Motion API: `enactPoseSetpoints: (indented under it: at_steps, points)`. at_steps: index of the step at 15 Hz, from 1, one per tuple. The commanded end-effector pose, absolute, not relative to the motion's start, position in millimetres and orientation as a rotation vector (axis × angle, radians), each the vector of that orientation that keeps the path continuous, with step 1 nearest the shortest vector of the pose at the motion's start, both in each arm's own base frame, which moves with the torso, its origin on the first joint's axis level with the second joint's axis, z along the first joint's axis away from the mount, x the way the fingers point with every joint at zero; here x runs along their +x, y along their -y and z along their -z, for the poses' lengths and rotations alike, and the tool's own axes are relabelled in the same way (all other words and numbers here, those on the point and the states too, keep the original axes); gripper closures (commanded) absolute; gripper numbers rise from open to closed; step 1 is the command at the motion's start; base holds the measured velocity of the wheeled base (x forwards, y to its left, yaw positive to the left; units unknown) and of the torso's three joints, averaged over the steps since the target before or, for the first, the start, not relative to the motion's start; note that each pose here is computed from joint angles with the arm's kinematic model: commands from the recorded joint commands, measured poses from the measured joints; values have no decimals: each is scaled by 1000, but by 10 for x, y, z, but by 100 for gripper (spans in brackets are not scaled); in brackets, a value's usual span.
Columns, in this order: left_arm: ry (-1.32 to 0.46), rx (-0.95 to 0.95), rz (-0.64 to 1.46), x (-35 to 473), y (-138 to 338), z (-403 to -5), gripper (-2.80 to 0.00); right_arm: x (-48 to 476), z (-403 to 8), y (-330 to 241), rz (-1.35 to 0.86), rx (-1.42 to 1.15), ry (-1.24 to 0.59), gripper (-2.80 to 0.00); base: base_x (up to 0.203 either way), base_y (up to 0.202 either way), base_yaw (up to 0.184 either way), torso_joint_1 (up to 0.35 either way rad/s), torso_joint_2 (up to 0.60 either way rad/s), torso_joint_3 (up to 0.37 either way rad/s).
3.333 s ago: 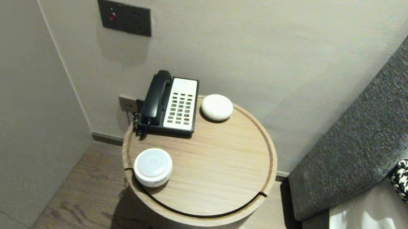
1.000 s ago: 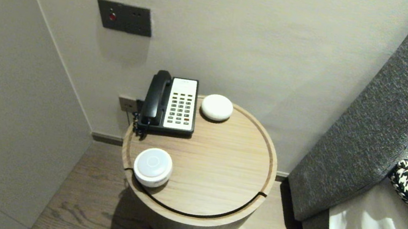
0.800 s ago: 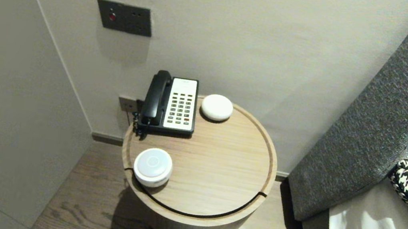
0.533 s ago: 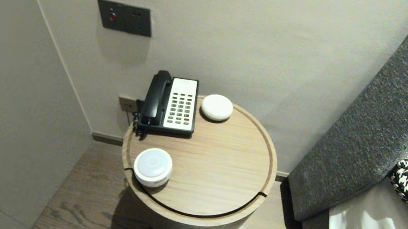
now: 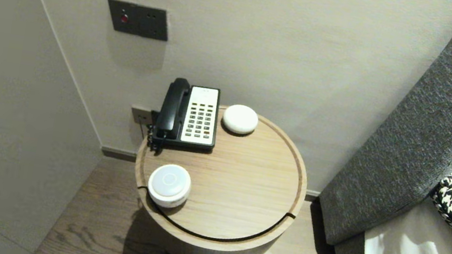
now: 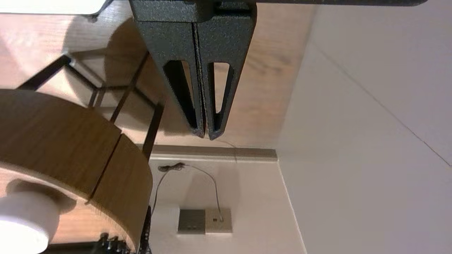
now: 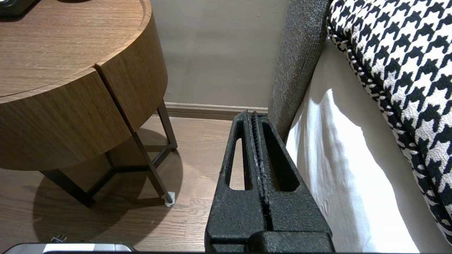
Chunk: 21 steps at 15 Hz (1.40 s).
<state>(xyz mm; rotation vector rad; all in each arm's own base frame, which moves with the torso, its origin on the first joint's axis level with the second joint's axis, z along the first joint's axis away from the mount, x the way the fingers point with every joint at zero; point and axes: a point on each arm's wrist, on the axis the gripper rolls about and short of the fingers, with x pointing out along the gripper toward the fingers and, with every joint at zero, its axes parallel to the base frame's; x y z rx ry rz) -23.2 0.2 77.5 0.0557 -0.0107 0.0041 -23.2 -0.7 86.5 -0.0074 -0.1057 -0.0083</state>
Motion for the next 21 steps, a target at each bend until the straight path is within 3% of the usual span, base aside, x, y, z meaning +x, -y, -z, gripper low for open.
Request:
enactPoseSetpoints:
  at_steps: [1, 8, 21]
  points:
    - [0, 75, -2, -226, -2, -759, 0, -200, -755, 6, 8, -8, 67, 0, 0, 0, 0, 0, 0, 0]
    - [12, -13, -8, -227, -3, -769, 0, -200, -755, 6, 8, -8, 67, 0, 0, 0, 0, 0, 0, 0]
    - [12, -12, -8, -227, -3, -768, 0, -201, -757, 6, 8, -8, 69, 0, 0, 0, 0, 0, 0, 0]
